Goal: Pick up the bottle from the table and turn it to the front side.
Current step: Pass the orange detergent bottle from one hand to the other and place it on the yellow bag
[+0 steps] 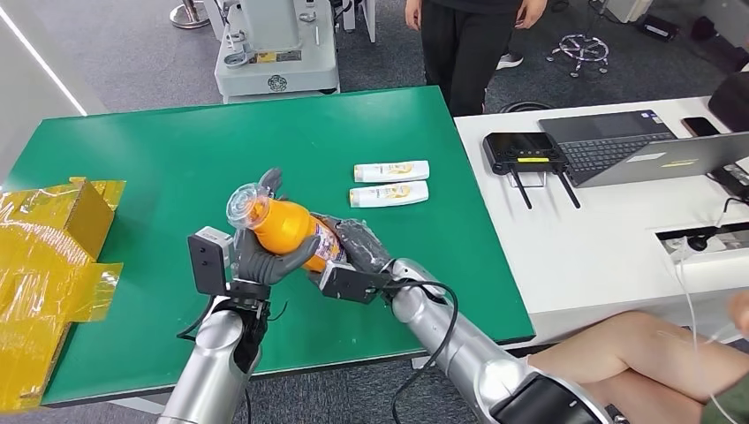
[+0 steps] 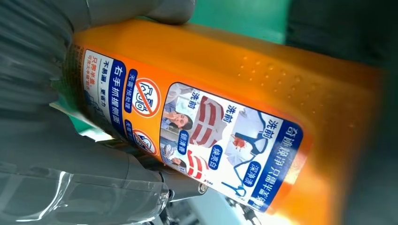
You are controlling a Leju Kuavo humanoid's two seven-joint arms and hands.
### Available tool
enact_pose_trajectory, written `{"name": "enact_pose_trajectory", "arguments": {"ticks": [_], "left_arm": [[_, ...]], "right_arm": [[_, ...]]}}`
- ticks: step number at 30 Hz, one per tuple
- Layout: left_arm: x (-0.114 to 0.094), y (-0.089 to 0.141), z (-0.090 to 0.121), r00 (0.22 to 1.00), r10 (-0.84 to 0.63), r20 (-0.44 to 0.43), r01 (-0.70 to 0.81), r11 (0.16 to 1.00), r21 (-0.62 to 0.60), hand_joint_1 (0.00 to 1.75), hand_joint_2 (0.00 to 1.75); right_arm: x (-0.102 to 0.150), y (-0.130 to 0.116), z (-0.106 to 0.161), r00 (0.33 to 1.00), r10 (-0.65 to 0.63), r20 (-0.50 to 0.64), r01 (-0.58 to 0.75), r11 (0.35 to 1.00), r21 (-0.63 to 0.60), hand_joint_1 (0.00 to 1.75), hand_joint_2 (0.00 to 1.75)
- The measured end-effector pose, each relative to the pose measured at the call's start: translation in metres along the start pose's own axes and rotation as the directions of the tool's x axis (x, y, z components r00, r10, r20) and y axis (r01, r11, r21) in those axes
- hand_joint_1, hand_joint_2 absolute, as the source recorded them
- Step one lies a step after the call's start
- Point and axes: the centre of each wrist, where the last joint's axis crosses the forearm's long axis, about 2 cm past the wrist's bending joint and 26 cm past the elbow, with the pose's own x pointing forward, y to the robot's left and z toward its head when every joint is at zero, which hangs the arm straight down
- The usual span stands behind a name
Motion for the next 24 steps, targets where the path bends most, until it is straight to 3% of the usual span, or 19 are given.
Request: {"name": "enact_pose_trajectory", "arguments": {"ticks": [17, 18, 19, 22, 24], "left_arm": [[-0.0040, 0.0003, -0.0012, 1.000, -0.009, -0.027, 0.009, 1.000, 0.005, 0.00, 1.75], [-0.0041, 0.0003, -0.0011, 1.000, -0.009, -0.027, 0.009, 1.000, 0.005, 0.06, 1.75], [-0.0042, 0.0003, -0.0011, 1.000, -0.009, -0.028, 0.009, 1.000, 0.006, 0.40, 1.75], [-0.0049, 0.0005, -0.0004, 1.000, -0.009, -0.030, 0.009, 1.000, 0.014, 1.65, 1.75], [-0.0055, 0.0010, 0.0006, 0.999, -0.009, -0.033, 0.010, 1.000, 0.023, 1.75, 1.75]], "right_arm": [[0.0032, -0.0008, -0.0057, 0.999, -0.031, 0.027, 0.030, 0.999, 0.020, 1.75, 1.75], [0.0029, -0.0006, -0.0053, 0.999, -0.032, 0.025, 0.032, 0.999, 0.022, 1.75, 1.75], [0.0026, -0.0003, -0.0050, 0.999, -0.033, 0.023, 0.033, 0.999, 0.023, 1.75, 1.75], [0.0015, 0.0005, -0.0039, 0.999, -0.037, 0.000, 0.037, 0.999, 0.031, 1.75, 1.75], [0.0004, 0.0013, -0.0028, 0.999, -0.034, -0.039, 0.036, 0.999, 0.038, 1.75, 1.75]]}}
